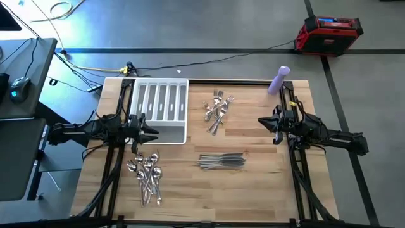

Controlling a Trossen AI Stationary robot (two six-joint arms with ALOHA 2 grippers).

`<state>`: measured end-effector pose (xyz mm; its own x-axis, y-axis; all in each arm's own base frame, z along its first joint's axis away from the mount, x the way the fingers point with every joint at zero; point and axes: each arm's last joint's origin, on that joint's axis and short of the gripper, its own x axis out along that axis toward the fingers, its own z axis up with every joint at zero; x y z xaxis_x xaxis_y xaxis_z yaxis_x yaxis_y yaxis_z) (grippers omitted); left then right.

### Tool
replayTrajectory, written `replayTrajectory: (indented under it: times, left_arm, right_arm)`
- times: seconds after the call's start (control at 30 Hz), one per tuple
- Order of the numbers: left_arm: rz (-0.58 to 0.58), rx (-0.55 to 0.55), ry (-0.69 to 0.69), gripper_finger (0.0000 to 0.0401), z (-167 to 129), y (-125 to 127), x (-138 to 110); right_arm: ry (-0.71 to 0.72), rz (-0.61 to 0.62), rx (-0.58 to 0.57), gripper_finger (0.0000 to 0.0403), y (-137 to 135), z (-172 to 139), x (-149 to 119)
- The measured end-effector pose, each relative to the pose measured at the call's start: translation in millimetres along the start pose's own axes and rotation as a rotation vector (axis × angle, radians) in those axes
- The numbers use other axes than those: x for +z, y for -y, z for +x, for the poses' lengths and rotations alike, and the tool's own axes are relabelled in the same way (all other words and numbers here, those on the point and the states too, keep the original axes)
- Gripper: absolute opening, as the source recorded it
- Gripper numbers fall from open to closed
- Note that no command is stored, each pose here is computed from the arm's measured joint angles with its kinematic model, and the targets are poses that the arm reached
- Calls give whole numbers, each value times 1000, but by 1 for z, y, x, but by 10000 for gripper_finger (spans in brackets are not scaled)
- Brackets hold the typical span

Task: Sort silverware

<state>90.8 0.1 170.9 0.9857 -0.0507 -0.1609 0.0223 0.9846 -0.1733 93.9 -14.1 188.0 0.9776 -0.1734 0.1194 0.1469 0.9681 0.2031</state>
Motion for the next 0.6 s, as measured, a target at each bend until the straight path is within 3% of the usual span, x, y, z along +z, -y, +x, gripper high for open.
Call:
replayTrajectory:
  times: [0.5, 0.6]
  left_arm:
    - [0, 0, 0, 97, 0, 0, 0]
    - [0, 0, 0, 97, 0, 0, 0]
  right_arm:
    - [1, 0, -3, 2, 0, 0, 0]
    - [21, -1, -101, 2, 3, 0, 1]
